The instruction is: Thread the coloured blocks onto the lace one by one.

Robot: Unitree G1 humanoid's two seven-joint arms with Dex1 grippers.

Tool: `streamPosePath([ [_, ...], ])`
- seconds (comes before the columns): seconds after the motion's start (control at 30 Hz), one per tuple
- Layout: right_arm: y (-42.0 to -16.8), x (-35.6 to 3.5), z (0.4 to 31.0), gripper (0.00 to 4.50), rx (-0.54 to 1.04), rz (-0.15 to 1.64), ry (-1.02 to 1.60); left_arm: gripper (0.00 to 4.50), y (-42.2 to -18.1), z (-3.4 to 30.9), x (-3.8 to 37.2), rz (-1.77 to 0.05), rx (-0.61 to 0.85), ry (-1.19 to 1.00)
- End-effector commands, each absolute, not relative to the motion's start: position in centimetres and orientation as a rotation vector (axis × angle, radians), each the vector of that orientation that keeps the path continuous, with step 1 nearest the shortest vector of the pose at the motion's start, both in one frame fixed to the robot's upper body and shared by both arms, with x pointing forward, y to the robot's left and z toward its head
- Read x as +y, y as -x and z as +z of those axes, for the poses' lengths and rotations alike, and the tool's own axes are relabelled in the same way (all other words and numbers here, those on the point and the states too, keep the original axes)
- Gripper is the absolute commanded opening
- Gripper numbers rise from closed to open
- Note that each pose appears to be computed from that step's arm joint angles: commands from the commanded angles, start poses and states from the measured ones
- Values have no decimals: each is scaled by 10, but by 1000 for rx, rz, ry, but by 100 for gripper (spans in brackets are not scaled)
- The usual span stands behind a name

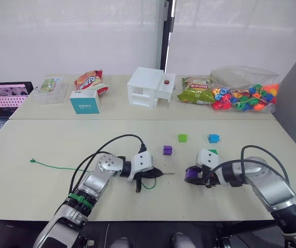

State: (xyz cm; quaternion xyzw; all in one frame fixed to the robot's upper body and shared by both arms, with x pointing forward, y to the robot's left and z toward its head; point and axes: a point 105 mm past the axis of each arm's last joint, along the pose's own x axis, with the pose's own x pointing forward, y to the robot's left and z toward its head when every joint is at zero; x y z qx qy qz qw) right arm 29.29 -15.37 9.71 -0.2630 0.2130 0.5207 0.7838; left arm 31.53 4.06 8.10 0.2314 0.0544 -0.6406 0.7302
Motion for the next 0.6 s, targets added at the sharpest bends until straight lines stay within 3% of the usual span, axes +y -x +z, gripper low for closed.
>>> streamPosePath([
  [0.03, -296, -157, 103, 119, 449, 1107, 598, 0, -319, 104, 30, -1408, 56, -517],
  [0.6, -291, -154, 101, 119, 463, 1141, 601, 0, -306, 109, 14, -1471, 63, -521],
])
